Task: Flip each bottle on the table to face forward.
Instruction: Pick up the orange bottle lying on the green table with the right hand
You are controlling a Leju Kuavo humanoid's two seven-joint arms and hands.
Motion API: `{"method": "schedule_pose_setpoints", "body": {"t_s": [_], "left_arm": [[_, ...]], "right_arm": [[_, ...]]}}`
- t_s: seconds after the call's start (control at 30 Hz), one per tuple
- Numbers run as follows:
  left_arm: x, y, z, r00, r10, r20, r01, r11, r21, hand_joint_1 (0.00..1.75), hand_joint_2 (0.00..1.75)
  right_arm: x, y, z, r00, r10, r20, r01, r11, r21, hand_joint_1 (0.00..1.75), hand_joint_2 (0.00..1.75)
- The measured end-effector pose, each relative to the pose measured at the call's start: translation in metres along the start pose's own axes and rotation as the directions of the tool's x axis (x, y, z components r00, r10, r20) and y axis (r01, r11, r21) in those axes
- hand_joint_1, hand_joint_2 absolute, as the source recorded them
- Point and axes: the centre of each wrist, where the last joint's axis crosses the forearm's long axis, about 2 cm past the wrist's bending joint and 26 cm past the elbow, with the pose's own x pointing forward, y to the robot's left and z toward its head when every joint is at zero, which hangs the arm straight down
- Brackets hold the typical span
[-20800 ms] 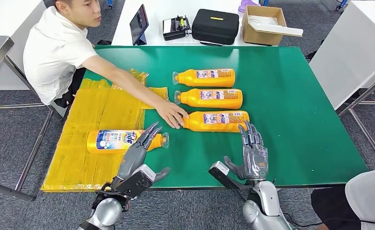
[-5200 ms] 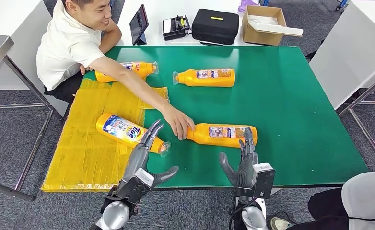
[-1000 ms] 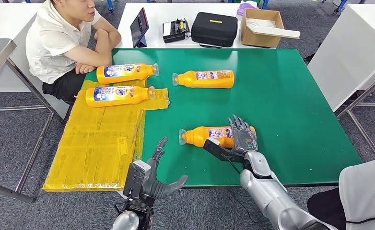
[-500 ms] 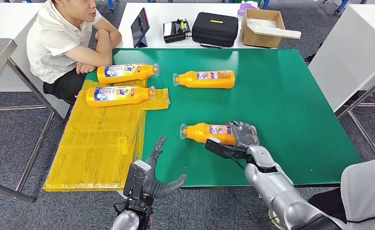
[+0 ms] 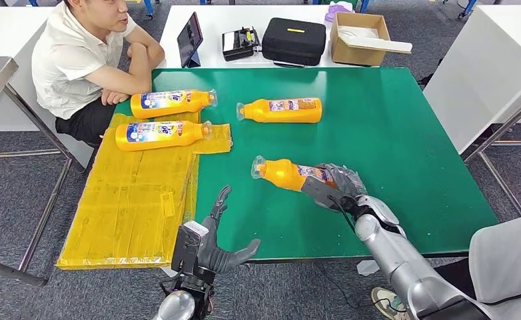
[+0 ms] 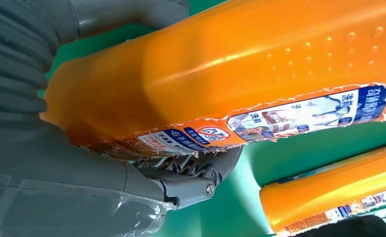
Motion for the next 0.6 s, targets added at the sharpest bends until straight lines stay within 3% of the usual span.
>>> {"method": "schedule_pose_setpoints", "body": {"t_s": [0.2, 0.6], "left_arm": [[0.000, 0.000, -0.001, 1.000, 0.018, 0.001, -0.018, 1.000, 0.005, 0.00, 1.75], [-0.003, 0.004, 0.001, 0.979, 0.199, -0.041, -0.195, 0.977, 0.091, 0.00, 1.75]], "right_arm": [[-0.001, -0.001, 0.002, 0.999, -0.045, 0.013, 0.046, 0.999, -0.004, 1.75, 1.75], [-0.006, 0.000, 0.021, 0.940, -0.308, 0.150, 0.320, 0.945, -0.063, 1.75, 1.75]]}}
